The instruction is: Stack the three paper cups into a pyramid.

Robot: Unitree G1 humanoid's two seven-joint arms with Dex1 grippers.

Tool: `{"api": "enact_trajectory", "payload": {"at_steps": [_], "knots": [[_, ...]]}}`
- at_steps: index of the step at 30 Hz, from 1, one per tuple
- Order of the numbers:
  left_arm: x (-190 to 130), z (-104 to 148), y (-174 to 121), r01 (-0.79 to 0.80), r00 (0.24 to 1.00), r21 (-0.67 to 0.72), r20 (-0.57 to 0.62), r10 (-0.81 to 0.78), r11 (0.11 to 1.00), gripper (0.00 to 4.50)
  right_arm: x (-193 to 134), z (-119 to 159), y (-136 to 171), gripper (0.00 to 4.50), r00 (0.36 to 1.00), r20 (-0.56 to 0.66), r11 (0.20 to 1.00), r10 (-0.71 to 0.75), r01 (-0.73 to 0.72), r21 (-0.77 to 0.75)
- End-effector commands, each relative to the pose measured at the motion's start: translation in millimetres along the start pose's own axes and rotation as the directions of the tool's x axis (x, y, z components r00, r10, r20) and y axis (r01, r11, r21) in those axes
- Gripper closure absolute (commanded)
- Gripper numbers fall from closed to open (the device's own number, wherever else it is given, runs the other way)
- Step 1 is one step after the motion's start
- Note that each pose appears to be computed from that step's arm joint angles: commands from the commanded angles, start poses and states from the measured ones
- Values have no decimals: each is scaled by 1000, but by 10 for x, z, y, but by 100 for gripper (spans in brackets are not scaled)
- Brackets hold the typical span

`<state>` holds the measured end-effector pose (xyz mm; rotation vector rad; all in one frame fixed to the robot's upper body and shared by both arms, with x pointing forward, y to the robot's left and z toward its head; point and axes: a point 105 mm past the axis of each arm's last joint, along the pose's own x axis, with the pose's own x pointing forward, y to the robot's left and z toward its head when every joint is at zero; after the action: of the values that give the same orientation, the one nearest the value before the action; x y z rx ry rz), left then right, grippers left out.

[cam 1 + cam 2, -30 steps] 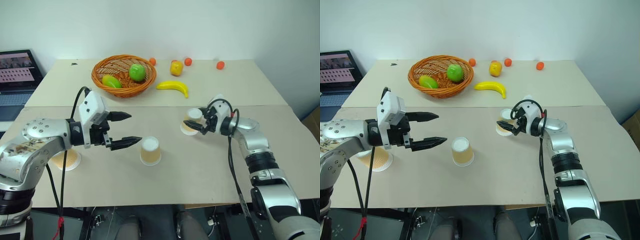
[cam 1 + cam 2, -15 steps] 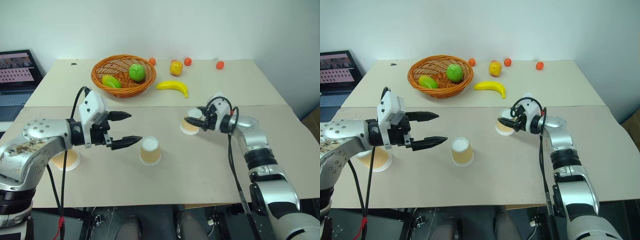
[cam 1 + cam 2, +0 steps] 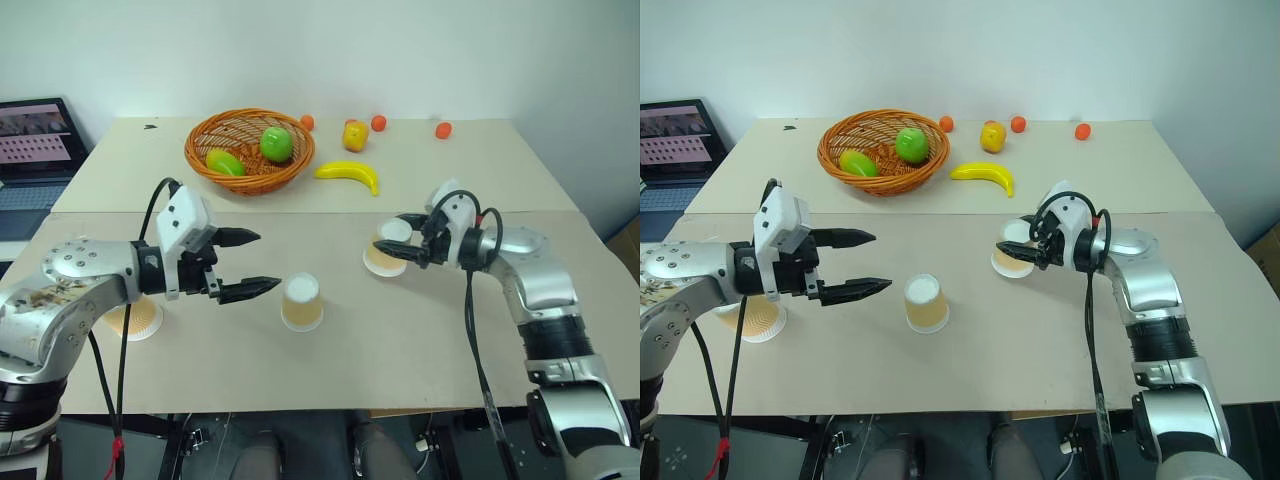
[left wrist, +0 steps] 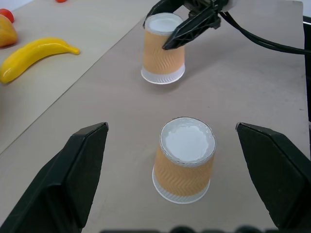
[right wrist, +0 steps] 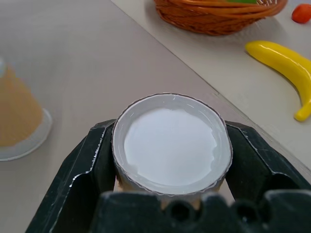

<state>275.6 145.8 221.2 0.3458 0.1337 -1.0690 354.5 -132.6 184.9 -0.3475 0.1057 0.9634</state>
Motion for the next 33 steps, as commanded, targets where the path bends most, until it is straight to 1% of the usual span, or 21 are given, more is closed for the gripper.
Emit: {"api": "enact_trajectory", "payload": {"at_steps": [1, 5, 9, 17, 21, 33], "knots": [[21, 95, -12, 8, 999, 48, 32, -9, 999, 0, -50, 114, 260, 169, 999, 10, 999, 44, -44, -7], [40, 98, -11, 16, 999, 51, 36, -18, 999, 0, -33, 83, 403, 169, 999, 13, 998, 50, -50, 33], [75, 112, -10, 25, 999, 55, 45, -28, 998, 0, 81, 15, 593, 169, 998, 25, 995, 66, -68, 70], [103, 133, -1, 32, 998, 64, 49, -35, 997, 0, 222, -18, 710, 169, 996, 42, 993, 78, -81, 86], [117, 150, -12, 34, 998, 63, 55, -38, 997, 0, 323, -54, 824, 169, 993, 40, 990, 113, -116, 84], [137, 177, 8, 37, 997, 71, 60, -41, 997, 0, 370, -51, 971, 169, 989, 51, 984, 142, -147, 98]]}}
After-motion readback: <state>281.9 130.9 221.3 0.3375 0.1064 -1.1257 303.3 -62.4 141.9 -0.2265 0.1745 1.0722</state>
